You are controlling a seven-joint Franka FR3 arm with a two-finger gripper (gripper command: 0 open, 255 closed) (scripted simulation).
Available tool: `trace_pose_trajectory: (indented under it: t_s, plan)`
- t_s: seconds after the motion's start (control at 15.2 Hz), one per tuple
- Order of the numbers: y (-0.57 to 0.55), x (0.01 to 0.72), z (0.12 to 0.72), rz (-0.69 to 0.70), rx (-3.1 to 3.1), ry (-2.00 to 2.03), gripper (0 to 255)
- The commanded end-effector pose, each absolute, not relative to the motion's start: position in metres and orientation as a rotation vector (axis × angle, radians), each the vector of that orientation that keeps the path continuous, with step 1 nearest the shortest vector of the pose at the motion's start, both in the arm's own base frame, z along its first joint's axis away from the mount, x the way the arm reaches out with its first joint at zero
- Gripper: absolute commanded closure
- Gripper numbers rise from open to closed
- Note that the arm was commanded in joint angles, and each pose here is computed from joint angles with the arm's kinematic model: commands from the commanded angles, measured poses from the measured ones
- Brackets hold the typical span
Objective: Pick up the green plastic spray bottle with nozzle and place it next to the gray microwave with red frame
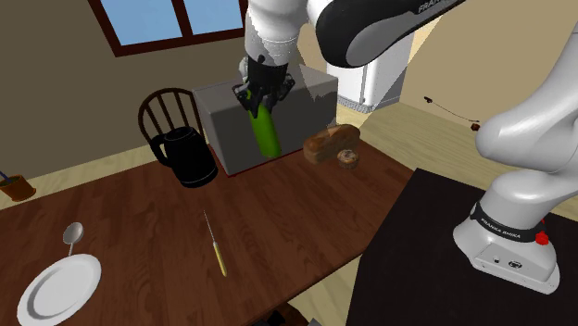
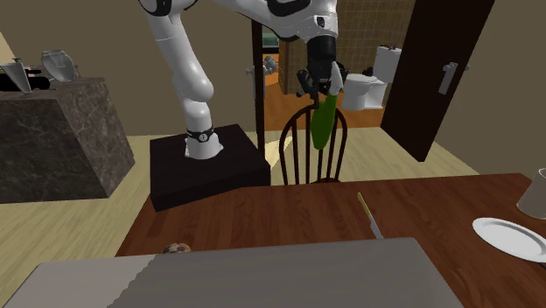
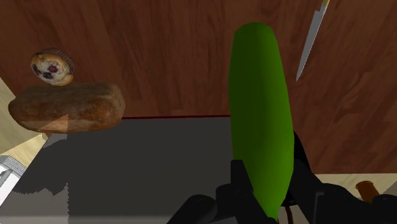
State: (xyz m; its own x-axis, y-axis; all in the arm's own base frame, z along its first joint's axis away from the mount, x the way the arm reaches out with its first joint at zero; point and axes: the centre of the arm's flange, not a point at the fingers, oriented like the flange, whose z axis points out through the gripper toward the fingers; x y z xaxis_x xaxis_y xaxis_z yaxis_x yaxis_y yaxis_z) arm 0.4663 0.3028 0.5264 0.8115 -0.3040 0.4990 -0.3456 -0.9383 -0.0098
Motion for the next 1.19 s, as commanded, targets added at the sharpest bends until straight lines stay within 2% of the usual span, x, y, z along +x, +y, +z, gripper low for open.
trace_pose_trajectory:
  t_s: [0.0,0.86,1.12]
  plan:
    - [0.302,0.466,0.537,0.781,2.912,-0.523,255]
    - [0.302,0.466,0.606,0.781,2.912,-0.523,255]
    - [0.268,0.485,0.607,0.781,2.912,-0.523,255]
